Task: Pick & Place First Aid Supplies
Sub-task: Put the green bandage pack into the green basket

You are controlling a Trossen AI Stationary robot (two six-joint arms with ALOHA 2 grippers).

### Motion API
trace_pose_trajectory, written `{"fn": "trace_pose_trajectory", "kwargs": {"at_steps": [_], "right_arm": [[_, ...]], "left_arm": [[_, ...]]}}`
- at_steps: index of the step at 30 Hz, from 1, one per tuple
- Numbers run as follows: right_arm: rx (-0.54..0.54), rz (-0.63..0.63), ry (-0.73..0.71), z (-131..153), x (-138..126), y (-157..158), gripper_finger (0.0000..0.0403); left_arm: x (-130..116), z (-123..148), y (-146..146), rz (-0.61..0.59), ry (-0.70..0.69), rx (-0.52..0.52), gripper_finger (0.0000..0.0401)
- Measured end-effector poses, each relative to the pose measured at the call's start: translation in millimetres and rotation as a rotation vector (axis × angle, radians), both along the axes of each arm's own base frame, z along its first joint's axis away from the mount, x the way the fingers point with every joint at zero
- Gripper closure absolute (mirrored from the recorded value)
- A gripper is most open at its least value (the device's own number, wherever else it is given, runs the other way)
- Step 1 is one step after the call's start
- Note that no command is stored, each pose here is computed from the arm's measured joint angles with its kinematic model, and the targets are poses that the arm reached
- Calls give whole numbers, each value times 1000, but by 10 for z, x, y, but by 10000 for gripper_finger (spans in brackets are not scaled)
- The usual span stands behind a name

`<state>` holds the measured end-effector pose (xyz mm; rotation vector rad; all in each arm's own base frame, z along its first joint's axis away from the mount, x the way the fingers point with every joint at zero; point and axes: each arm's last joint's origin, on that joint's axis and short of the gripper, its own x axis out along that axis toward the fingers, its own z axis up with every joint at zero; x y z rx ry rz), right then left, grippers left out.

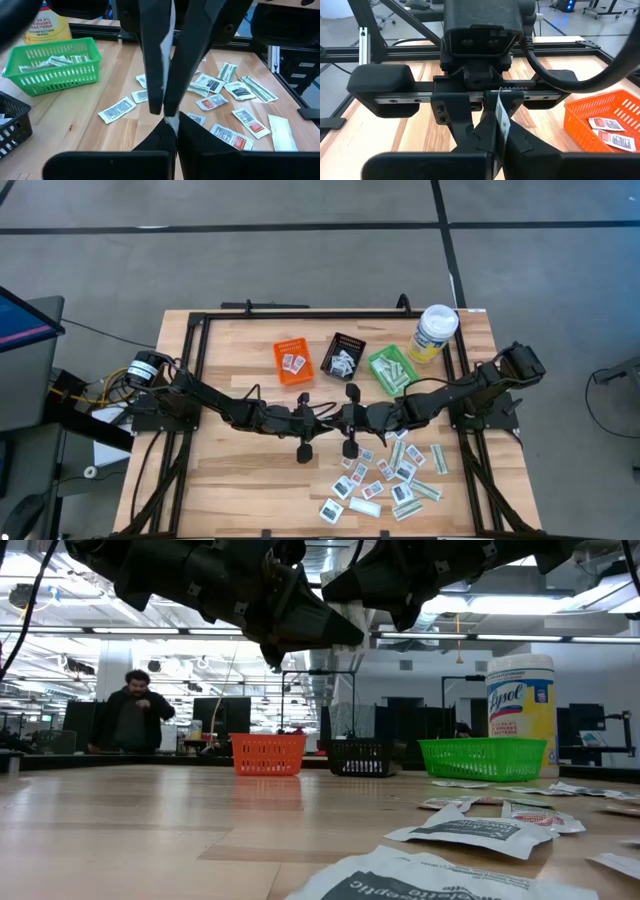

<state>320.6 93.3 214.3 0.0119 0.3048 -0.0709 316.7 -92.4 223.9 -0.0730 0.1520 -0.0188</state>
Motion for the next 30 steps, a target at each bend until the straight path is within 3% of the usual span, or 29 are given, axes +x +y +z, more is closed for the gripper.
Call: {"fn": "trace_pose_trajectory", "kwargs": {"at_steps": [17,30], "right_arm": [[-42,27,-5,78,11,33,402],[-24,18,-30,202,-31,16,403]], "left_arm": [[-5,-5,-7,-26,21,-20,392],[-16,-57,-5,-26,62,-7,314]]}}
